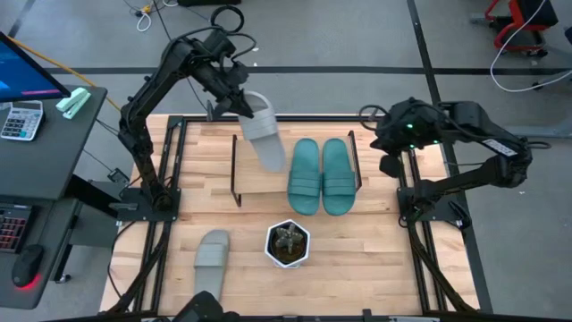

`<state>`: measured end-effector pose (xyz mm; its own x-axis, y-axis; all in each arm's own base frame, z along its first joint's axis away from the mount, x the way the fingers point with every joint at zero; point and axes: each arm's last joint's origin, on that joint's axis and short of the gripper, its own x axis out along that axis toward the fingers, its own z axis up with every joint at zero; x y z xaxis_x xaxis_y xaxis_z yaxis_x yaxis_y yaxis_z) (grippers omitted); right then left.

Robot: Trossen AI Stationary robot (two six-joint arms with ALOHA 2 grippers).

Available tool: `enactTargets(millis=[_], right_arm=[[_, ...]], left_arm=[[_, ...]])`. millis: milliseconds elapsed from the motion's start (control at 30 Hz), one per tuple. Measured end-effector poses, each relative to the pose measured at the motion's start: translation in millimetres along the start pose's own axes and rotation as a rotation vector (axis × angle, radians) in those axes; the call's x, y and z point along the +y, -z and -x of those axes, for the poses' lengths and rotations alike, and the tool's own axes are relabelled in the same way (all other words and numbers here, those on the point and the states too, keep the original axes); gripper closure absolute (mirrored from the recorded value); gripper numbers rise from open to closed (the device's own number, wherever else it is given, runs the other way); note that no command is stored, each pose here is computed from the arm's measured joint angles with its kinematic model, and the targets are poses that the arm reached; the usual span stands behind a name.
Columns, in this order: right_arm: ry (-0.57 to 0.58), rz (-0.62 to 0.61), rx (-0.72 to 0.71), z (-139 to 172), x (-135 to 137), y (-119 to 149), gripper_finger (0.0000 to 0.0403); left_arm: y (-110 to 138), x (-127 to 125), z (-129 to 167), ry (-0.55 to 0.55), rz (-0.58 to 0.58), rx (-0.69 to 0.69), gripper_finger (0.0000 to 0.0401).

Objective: Pick and place slides into the shelf
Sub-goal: Put the right gray slide on the shelf

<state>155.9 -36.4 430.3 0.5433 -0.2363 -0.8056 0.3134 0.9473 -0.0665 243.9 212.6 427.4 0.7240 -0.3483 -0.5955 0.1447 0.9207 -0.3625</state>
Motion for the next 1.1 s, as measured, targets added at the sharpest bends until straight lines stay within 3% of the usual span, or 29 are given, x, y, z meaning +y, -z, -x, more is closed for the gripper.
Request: enactTargets(millis=[433, 600, 767, 1100], right_arm=[[-0.005, -0.103, 0.061, -31, -24, -18, 0.0400], [-0.020, -0.121, 0.040, -30, -28, -19, 0.0398], [-0.031, -0.121, 0.035, -28, -27, -18, 0.0400], [-0.043, -0.120, 0.013, -21, -26, -15, 0.0400]], left_arm=[[-2, -11, -13, 0.052, -0.068, 0.044, 0.0394], [1, 4, -17, 0.063, -0.029, 0.043, 0.0394], [4, 14, -5, 0.141, -0.001, -0.060, 0.0394], [3, 13, -6, 0.172, 0.046, -0.075, 0.0394]])
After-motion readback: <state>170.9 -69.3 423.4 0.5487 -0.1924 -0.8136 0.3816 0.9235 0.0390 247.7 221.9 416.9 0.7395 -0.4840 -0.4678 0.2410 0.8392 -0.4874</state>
